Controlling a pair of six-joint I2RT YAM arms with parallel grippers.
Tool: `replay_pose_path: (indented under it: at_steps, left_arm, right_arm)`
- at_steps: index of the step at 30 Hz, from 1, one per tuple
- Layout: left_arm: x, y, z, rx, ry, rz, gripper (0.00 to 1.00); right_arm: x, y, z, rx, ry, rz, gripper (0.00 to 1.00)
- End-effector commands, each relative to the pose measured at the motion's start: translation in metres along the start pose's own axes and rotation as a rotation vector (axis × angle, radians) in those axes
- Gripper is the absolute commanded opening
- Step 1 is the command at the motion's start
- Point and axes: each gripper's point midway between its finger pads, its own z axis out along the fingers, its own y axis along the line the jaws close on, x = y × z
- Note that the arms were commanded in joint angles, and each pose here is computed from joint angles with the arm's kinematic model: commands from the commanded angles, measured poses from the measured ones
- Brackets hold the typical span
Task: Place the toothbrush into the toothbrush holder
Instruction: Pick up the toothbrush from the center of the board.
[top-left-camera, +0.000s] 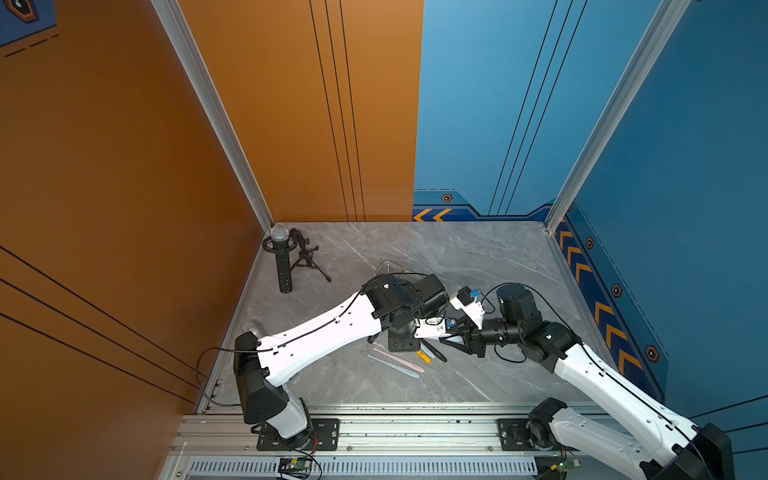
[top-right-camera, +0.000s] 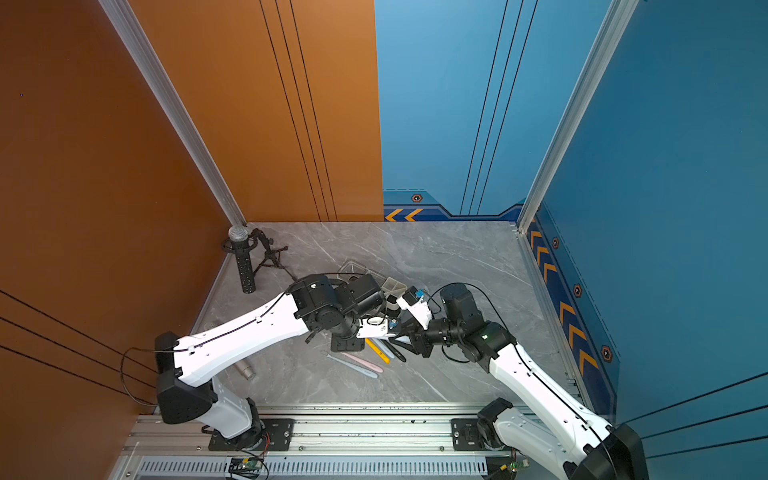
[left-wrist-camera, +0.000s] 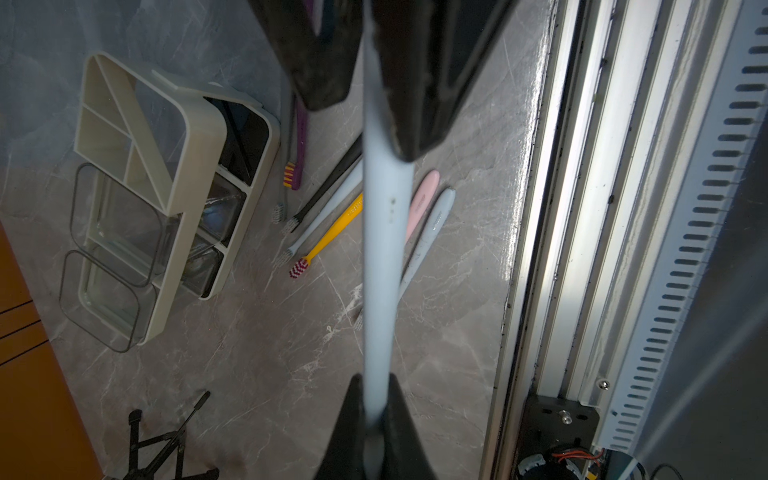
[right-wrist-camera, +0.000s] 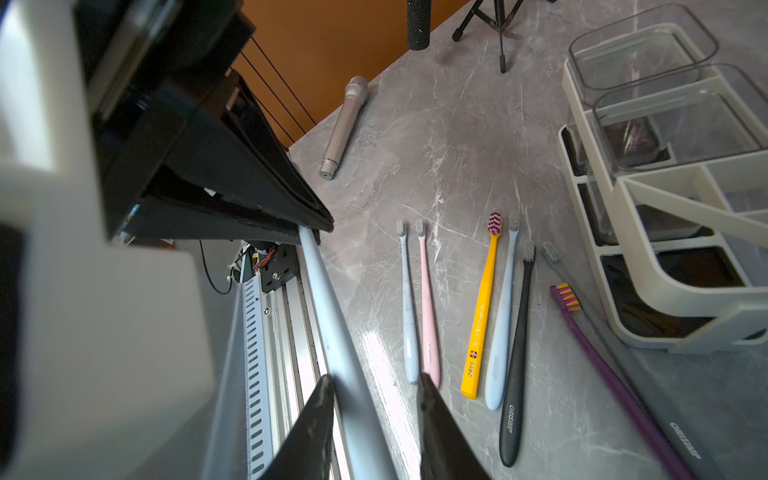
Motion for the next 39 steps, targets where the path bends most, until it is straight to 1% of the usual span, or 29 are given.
replay_pose_path:
  at_steps: [1, 7, 10, 13, 15, 16, 19, 23, 27, 29, 30, 33, 35, 37, 39]
  left_arm:
    - [-0.018, 0.002, -0.009, 0.019, -0.081, 0.011, 0.0]
    - [-0.016, 0.006, -0.006, 0.011, -0.078, 0.003, 0.0]
    - [-0.018, 0.008, -0.006, 0.006, -0.086, -0.003, 0.0]
    - [-0.017, 0.012, -0.005, -0.007, -0.084, -0.012, 0.0]
    - [-0.018, 0.015, -0.006, -0.015, -0.087, -0.018, 0.0]
    - [-0.018, 0.015, -0.005, -0.015, -0.087, -0.019, 0.0]
    - [-0.018, 0.017, -0.004, -0.02, -0.085, -0.024, 0.0]
    - [-0.017, 0.022, -0.003, -0.05, -0.086, -0.036, 0.0]
    - [-0.018, 0.027, -0.004, -0.072, -0.117, -0.064, 0.0]
    - [-0.02, 0.029, -0.007, -0.076, -0.136, -0.081, 0.17]
    - [-0.02, 0.029, -0.008, -0.075, -0.143, -0.088, 0.23]
    - [-0.021, 0.033, -0.009, -0.082, -0.158, -0.112, 0.31]
    - [-0.021, 0.035, -0.009, -0.087, -0.165, -0.125, 0.39]
    - [-0.02, 0.038, -0.01, -0.099, -0.166, -0.144, 0.42]
    - [-0.019, 0.042, -0.011, -0.115, -0.163, -0.173, 0.51]
  right_arm:
    - [-0.009, 0.005, 0.0, -0.023, -0.013, -0.02, 0.29]
    - [-0.01, 0.012, 0.0, -0.067, -0.014, -0.019, 0.22]
    - [-0.009, 0.012, 0.002, -0.075, -0.008, -0.012, 0.16]
    - [-0.008, 0.015, 0.003, -0.092, -0.003, -0.007, 0.16]
    - [-0.008, 0.015, 0.004, -0.094, -0.001, -0.007, 0.13]
    - [-0.008, 0.015, 0.004, -0.093, 0.0, -0.006, 0.11]
    - [-0.01, 0.012, 0.003, -0.077, -0.004, -0.001, 0.0]
    - [-0.01, 0.007, 0.004, -0.053, -0.001, 0.019, 0.0]
    - [-0.01, 0.001, 0.004, -0.021, -0.002, 0.03, 0.0]
    - [-0.011, -0.002, 0.003, 0.001, -0.007, 0.031, 0.0]
    - [-0.012, -0.003, 0.003, 0.012, -0.01, 0.031, 0.0]
    - [-0.015, -0.006, 0.0, 0.042, -0.023, 0.026, 0.0]
    - [-0.016, -0.01, -0.002, 0.064, -0.03, 0.025, 0.0]
    - [-0.017, -0.011, -0.004, 0.076, -0.036, 0.028, 0.0]
    - [-0.018, -0.012, -0.007, 0.089, -0.044, 0.025, 0.0]
